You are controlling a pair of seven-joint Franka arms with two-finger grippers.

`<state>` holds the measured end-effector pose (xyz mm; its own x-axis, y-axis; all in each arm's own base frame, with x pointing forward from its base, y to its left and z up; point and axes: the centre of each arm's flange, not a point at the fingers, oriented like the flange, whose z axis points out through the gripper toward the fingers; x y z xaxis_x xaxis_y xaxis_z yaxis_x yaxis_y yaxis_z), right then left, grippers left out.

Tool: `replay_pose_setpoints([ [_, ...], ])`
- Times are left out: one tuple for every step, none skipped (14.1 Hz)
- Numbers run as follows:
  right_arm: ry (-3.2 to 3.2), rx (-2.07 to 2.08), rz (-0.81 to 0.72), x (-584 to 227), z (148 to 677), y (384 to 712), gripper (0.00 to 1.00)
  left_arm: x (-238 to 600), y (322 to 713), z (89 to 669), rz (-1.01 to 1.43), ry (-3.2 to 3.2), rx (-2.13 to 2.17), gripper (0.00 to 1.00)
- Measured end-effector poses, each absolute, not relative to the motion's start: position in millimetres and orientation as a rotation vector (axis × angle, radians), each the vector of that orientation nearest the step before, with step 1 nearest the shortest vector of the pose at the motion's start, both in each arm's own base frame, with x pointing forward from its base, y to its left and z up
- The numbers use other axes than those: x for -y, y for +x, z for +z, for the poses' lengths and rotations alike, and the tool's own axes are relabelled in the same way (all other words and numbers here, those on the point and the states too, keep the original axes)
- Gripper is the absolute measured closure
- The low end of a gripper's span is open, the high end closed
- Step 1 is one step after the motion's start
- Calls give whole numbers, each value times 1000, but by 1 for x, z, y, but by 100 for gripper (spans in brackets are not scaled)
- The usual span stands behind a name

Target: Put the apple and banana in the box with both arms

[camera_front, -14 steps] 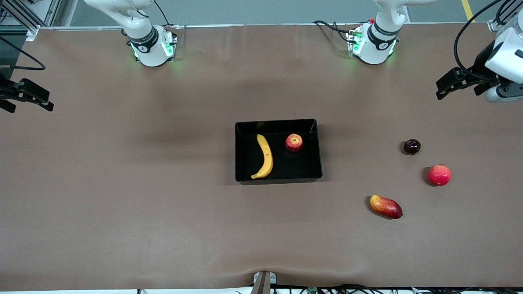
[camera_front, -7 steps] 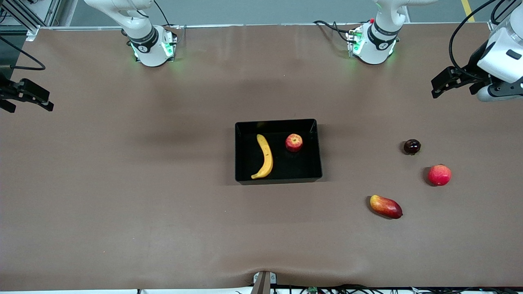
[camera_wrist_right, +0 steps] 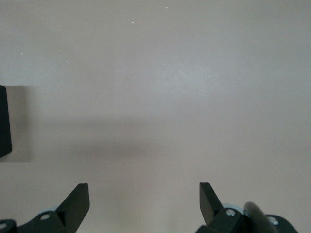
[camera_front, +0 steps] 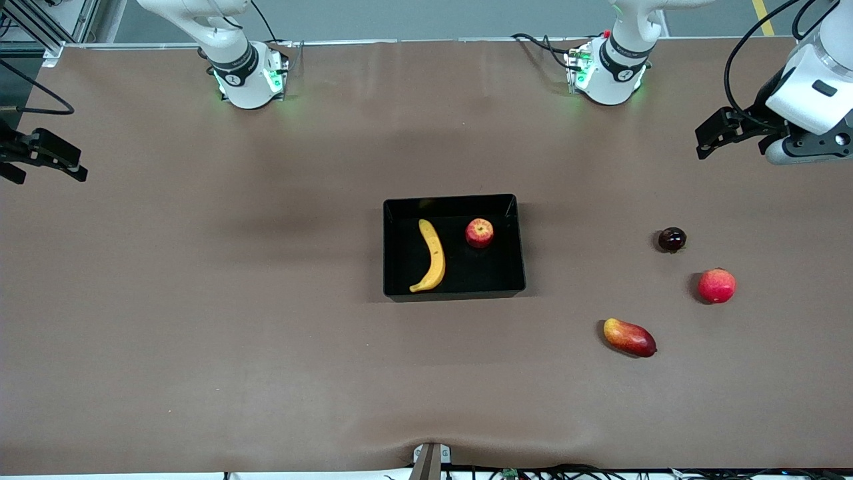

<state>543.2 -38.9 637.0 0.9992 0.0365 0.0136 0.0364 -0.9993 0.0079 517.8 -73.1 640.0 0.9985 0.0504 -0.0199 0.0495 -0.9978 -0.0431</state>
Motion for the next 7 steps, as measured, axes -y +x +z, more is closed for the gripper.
replay_pose_setpoints([
  [3133,-57,22,39,637,543,0,72,518,640,32,-3098,81,0],
  [3133,-57,22,39,637,543,0,71,518,640,32,-3098,83,0],
  [3133,-57,21,39,637,543,0,70,518,640,32,-3098,86,0],
  [3133,-57,22,39,637,543,0,69,518,641,29,-3098,90,0],
  [3133,-57,21,39,637,543,0,67,519,643,23,-3099,94,0],
  [3133,-57,21,39,637,543,0,66,519,645,16,-3100,97,0],
  [3133,-57,21,39,637,543,0,66,519,647,9,-3101,99,0],
])
